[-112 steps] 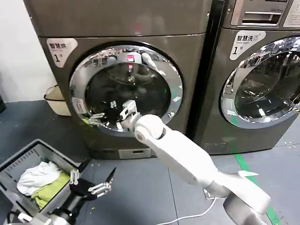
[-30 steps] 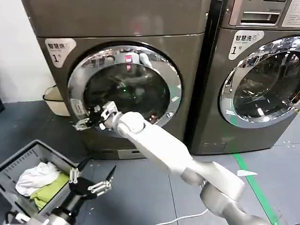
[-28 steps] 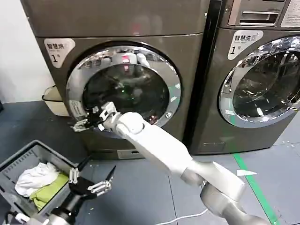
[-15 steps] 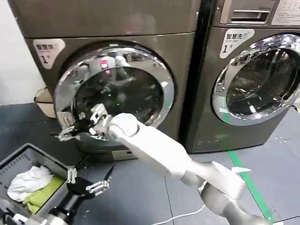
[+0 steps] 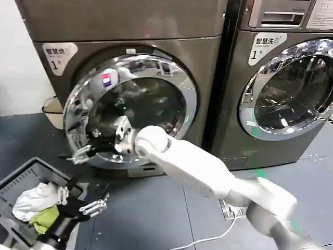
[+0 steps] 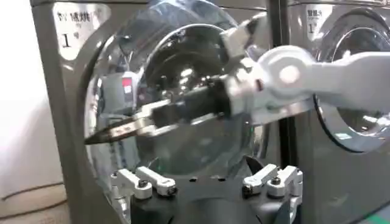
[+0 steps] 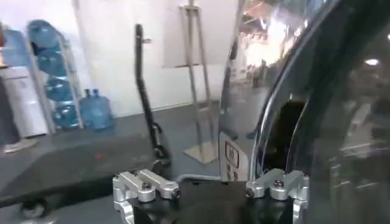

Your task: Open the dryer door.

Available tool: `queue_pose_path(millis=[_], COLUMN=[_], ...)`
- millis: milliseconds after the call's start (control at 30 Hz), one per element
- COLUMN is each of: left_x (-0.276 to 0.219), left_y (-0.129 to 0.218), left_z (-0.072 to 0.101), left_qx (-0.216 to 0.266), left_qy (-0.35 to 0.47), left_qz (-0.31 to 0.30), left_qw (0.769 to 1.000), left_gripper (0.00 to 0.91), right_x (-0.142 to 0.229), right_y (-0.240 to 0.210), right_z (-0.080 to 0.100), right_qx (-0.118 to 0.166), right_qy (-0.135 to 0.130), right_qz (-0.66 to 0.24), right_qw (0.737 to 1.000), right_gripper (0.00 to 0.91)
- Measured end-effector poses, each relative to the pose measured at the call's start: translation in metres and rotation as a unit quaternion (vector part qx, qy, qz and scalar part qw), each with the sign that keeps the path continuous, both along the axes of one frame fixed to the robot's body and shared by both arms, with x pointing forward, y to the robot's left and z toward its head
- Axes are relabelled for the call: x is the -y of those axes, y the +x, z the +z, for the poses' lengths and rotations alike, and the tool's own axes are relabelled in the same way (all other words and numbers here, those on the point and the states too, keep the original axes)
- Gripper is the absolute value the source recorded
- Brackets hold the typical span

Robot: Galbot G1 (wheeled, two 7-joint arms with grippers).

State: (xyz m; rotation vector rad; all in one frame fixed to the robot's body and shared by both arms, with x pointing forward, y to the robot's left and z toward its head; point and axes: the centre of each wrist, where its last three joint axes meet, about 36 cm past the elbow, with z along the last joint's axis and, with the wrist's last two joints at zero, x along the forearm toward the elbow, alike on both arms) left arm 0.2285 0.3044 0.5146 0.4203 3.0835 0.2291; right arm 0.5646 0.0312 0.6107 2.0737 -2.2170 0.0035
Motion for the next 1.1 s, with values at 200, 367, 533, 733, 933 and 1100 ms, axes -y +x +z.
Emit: queue_pose_path(millis=[200, 367, 533, 733, 933, 1100], left_x=[-0.009, -0.018, -0.032, -0.058, -0.086, -0.099], left_y=[-0.005, -0.011, -0.015, -0.015, -0.011, -0.004], left_z=[0.003, 0.007, 0.010, 0.012, 0.016, 0.015], left_qx=[-0.009, -0.017, -0.026, -0.032, -0.027, -0.017], left_qy=[0.018, 0.040, 0.065, 0.093, 0.108, 0.110], left_qz=[0.013, 0.015, 0.029, 0.060, 0.093, 0.102], left_qw=[1.000, 0.999, 0.997, 0.993, 0.989, 0.989], left_gripper=[0.907, 0.907, 0.907, 0.907, 0.907, 0.907], right_x=[0.014, 0.025, 0.034, 0.047, 0.062, 0.078], right_y=[-0.009, -0.012, -0.017, -0.022, -0.030, -0.035], right_z=[0.007, 0.012, 0.020, 0.023, 0.021, 0.018], right_qx=[-0.005, -0.007, -0.006, -0.010, -0.023, -0.027], right_qy=[0.009, 0.015, 0.018, 0.018, 0.010, 0.003], right_qz=[0.014, 0.021, 0.028, 0.036, 0.060, 0.089], right_qw=[1.000, 1.000, 0.999, 0.999, 0.998, 0.996], right_gripper=[0.907, 0.907, 0.907, 0.907, 0.907, 0.907])
